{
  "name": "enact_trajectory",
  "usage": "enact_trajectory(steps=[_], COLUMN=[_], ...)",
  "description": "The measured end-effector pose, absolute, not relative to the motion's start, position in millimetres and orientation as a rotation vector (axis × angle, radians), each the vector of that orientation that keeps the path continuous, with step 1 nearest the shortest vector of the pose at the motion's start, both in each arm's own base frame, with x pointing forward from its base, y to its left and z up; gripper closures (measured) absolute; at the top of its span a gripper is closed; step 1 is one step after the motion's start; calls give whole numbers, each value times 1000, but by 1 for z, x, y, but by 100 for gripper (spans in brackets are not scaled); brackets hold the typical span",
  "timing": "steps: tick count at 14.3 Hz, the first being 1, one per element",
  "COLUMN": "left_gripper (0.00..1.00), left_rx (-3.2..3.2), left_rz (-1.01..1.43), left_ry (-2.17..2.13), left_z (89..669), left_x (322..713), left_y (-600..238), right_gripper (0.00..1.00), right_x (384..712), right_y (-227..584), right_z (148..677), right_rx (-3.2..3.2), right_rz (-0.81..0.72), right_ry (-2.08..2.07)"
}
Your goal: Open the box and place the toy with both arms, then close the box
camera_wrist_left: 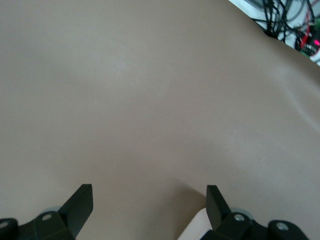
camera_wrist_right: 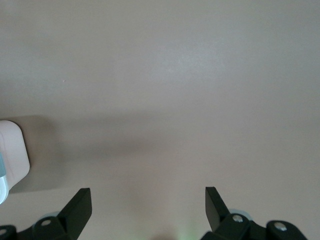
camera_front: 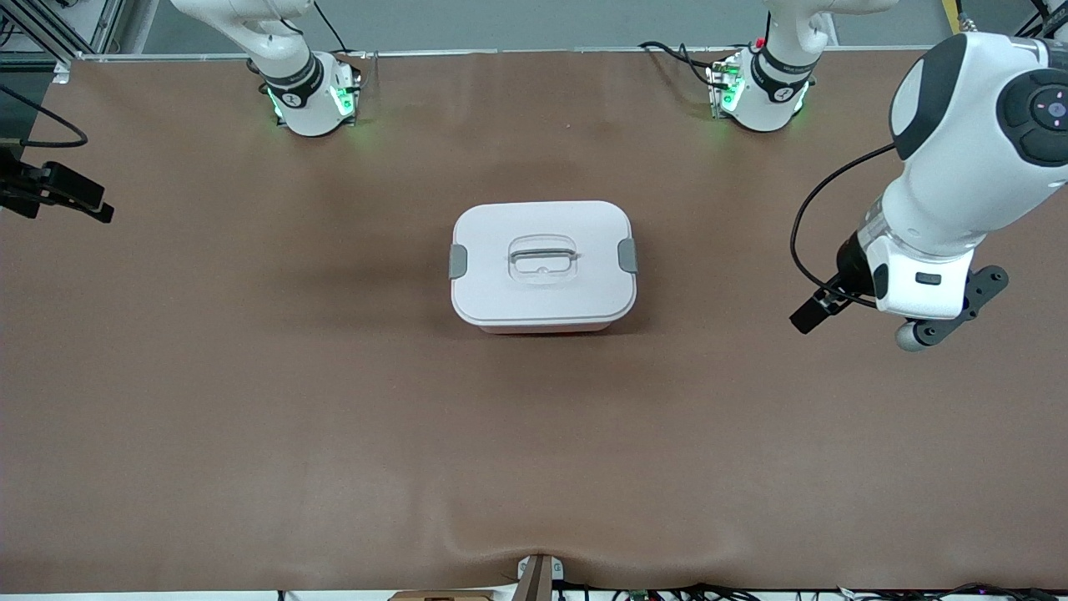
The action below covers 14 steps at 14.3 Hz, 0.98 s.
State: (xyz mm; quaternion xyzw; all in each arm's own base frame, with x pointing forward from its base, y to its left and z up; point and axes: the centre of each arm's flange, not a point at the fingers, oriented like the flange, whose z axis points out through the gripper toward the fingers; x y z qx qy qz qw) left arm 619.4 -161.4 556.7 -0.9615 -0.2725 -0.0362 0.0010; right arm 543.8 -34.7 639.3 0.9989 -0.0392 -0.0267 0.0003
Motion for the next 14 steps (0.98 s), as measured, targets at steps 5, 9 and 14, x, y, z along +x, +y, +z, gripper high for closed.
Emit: enact_trajectory(steps=[5, 9, 14], left_gripper=[0, 0, 0], left_rx=[-3065, -3076, -3090], left_rz=[-138, -135, -174], left_ry=[-648, -535, -406], left_z=[570, 586, 613], left_x=[618, 608, 595], left_y=[-145, -140, -133], right_gripper=[0, 0, 0], right_x=[544, 544, 544], right_y=[-35, -35, -35], right_z=[639, 639, 639], right_rx=[3138, 3138, 3138], right_rz=[-84, -84, -84], right_ry=[-123, -123, -123])
